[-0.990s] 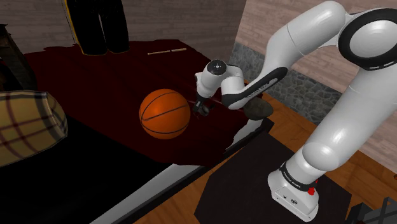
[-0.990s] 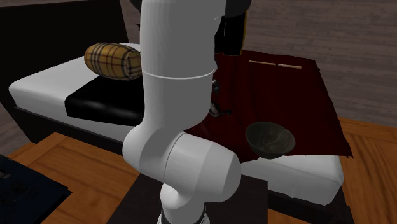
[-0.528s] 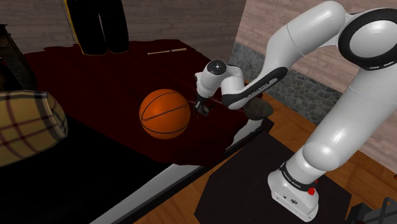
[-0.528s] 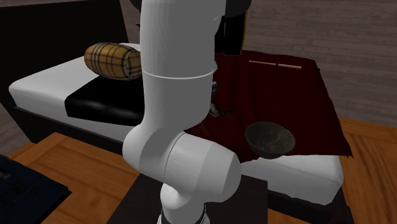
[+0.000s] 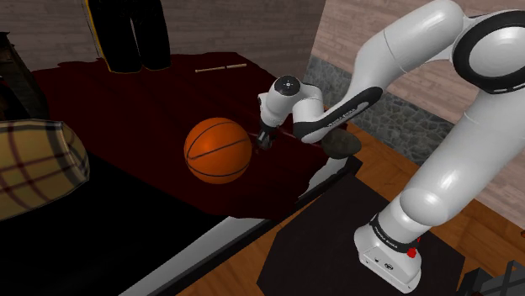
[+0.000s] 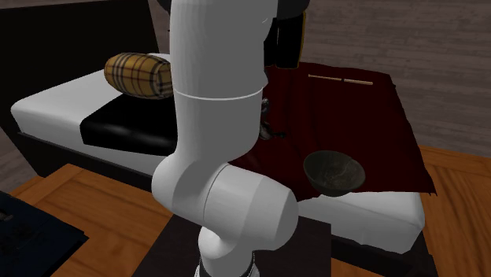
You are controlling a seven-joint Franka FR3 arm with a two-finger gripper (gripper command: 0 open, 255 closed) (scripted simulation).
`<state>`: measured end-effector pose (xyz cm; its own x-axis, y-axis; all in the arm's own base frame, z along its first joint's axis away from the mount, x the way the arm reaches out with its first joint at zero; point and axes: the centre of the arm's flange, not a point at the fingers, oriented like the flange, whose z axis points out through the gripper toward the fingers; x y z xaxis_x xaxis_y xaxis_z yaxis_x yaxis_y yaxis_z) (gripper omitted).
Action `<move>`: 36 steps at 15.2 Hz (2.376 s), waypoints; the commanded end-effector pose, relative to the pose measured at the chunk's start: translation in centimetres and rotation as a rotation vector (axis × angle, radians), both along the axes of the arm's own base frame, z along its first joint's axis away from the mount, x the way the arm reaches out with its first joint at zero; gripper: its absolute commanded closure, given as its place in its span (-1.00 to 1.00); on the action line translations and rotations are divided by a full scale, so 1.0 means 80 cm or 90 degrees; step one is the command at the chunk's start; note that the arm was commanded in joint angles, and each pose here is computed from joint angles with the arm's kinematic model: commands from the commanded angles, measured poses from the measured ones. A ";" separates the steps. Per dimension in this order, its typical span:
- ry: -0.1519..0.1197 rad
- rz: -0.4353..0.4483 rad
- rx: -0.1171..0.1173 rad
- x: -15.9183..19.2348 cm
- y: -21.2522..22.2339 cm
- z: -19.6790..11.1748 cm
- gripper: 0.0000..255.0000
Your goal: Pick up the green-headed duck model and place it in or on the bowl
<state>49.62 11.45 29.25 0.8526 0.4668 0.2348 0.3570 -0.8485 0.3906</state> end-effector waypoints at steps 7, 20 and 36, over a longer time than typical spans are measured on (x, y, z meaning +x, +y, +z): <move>0.000 0.000 0.000 0.000 0.000 0.053 1.00; 0.000 0.000 0.000 0.000 0.000 0.139 1.00; 0.000 0.000 0.000 -0.059 -0.080 0.213 1.00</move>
<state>45.97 6.18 46.10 0.8535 0.4656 0.2339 0.3559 -0.8488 0.3909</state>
